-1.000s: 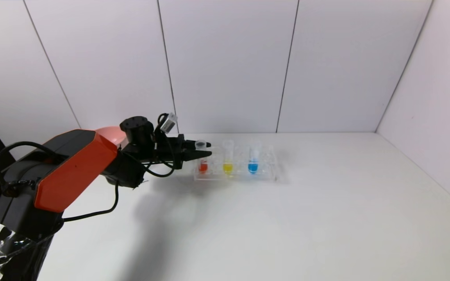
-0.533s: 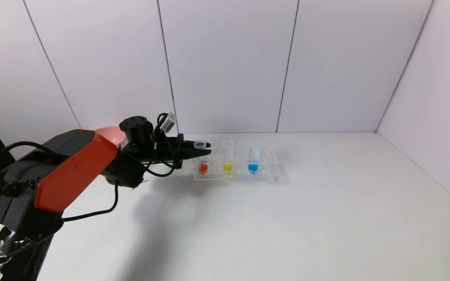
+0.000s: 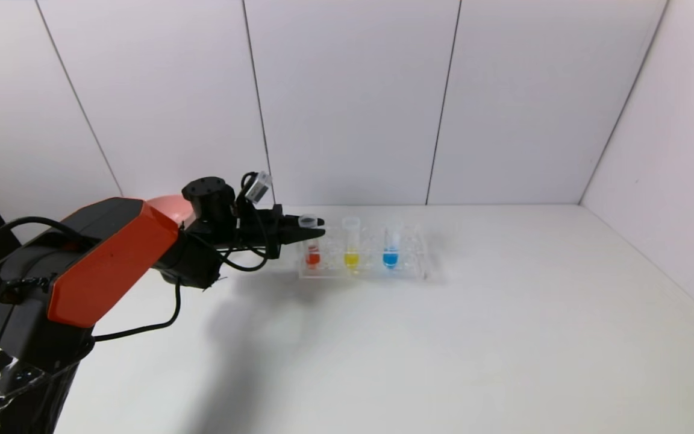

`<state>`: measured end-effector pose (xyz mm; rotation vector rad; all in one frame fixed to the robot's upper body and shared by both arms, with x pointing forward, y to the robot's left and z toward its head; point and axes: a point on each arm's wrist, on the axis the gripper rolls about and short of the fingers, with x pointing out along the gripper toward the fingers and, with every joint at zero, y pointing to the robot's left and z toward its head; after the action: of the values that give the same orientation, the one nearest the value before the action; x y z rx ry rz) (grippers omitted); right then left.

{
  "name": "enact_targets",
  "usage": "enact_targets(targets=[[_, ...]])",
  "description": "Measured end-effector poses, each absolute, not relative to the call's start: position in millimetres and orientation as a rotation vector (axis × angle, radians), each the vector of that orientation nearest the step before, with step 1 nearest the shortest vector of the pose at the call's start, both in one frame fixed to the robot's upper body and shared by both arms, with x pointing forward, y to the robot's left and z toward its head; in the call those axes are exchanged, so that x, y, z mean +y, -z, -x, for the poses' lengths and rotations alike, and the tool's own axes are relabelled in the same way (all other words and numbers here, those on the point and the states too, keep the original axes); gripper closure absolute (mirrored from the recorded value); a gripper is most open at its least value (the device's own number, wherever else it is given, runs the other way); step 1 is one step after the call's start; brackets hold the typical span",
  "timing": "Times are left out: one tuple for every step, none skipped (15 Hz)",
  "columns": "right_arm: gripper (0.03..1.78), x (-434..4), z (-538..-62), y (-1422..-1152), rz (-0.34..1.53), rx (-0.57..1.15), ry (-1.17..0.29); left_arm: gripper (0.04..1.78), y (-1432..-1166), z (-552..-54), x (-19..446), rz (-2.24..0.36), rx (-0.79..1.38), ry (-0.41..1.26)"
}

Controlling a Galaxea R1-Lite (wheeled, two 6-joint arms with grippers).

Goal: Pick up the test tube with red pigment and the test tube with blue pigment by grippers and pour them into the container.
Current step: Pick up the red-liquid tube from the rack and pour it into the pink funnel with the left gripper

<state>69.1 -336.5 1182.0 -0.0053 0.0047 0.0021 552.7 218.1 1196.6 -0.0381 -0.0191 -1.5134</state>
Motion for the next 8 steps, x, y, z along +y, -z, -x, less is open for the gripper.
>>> enact_targets(targets=[[0.04,-337,-69,-1182,0.005,0.005,-0.002,1.35,-1200,-552,218,0.038,-0.019,1.514],[0.04,-337,-69,-1182,0.005,0.005,-0.002,1.35,-1203,-551,218,0.039,-0.018,1.515],[0.04,-337,-69,-1182,0.005,0.005,-0.002,1.35,-1207,-550,219,0.04,-0.016,1.516],[0.04,-336,-69,-1182,0.005,0.005,-0.003,1.35,-1212,-549,219,0.035,-0.023,1.516],[0.04,-337,-69,-1182,0.005,0.005,-0.002,1.35,-1218,-548,219,0.032,-0.029,1.516],[0.04,-337,-69,-1182,0.005,0.004,-0.002,1.35,-1224,-547,219,0.029,-0.033,1.515],[0.04,-337,-69,-1182,0.005,0.005,-0.002,1.35,-1230,-546,219,0.025,-0.04,1.515],[0.04,-337,-69,-1182,0.005,0.005,-0.002,1.35,-1237,-545,220,0.017,-0.053,1.516]])
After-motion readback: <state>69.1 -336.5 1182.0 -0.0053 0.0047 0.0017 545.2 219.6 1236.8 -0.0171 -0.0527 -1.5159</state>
